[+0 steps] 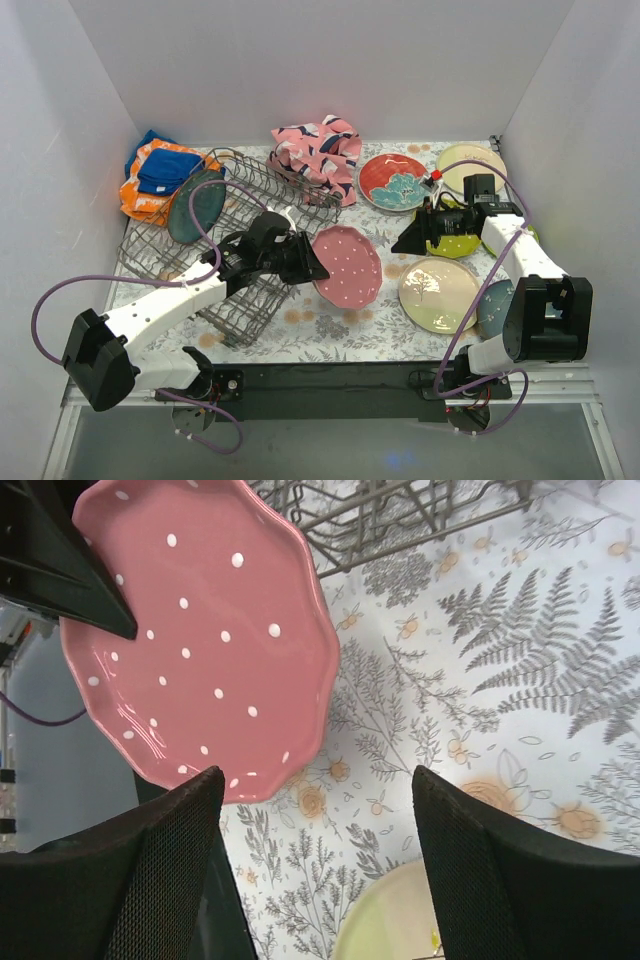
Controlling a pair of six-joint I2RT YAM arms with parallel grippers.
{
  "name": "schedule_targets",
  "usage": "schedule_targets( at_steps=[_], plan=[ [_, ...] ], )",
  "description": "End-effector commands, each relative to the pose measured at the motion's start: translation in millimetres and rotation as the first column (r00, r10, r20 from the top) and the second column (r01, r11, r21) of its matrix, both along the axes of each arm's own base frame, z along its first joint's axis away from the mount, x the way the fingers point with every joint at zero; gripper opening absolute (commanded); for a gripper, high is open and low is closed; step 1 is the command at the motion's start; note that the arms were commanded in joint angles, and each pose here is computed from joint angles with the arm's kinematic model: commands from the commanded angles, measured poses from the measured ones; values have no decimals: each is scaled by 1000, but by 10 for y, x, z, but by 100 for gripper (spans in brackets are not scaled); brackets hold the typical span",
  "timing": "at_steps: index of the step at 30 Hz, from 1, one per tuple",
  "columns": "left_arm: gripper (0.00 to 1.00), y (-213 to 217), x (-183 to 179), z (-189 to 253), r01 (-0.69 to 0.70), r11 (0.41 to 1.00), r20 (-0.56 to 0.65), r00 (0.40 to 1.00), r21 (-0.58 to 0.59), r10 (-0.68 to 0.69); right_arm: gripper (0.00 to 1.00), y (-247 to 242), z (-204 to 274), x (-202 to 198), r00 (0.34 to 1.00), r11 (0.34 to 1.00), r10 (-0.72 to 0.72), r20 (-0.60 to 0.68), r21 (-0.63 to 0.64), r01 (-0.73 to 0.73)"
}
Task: Load the plates into the dish rack
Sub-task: Pass the plate from the right arm to the left, then insert the plate into the dish rack
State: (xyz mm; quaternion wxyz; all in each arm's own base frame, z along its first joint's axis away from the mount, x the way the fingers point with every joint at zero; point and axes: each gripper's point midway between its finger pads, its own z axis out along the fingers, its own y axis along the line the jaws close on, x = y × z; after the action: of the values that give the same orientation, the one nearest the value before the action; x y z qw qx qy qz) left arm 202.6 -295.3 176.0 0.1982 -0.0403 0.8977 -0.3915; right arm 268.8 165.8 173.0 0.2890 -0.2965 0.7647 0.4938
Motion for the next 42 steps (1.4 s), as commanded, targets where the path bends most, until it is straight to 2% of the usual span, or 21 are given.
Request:
schedule_targets(
  at_steps=[1,10,26,36,42],
  plan=[
    [0,37,205,796,-19,990,185,982,-139,45,81,-81,204,172,996,1000,-16,87,-18,18],
    [0,464,488,1130,-112,987,271,952,-118,140,82,-119,217,215,995,999,-22,94,-44,27],
    [0,1074,964,1655,-224,973,422,879,-51,224,82,-130,134,169,998,998,-22,56,-59,26],
    [0,1704,1355,1909,-330,939,550,804,97,226,84,-165,68,184,998,996,-29,56,-88,34],
    [0,2098,1545,1761,-383,904,575,789,188,215,84,-164,53,215,998,995,-27,57,-92,32]
  ],
)
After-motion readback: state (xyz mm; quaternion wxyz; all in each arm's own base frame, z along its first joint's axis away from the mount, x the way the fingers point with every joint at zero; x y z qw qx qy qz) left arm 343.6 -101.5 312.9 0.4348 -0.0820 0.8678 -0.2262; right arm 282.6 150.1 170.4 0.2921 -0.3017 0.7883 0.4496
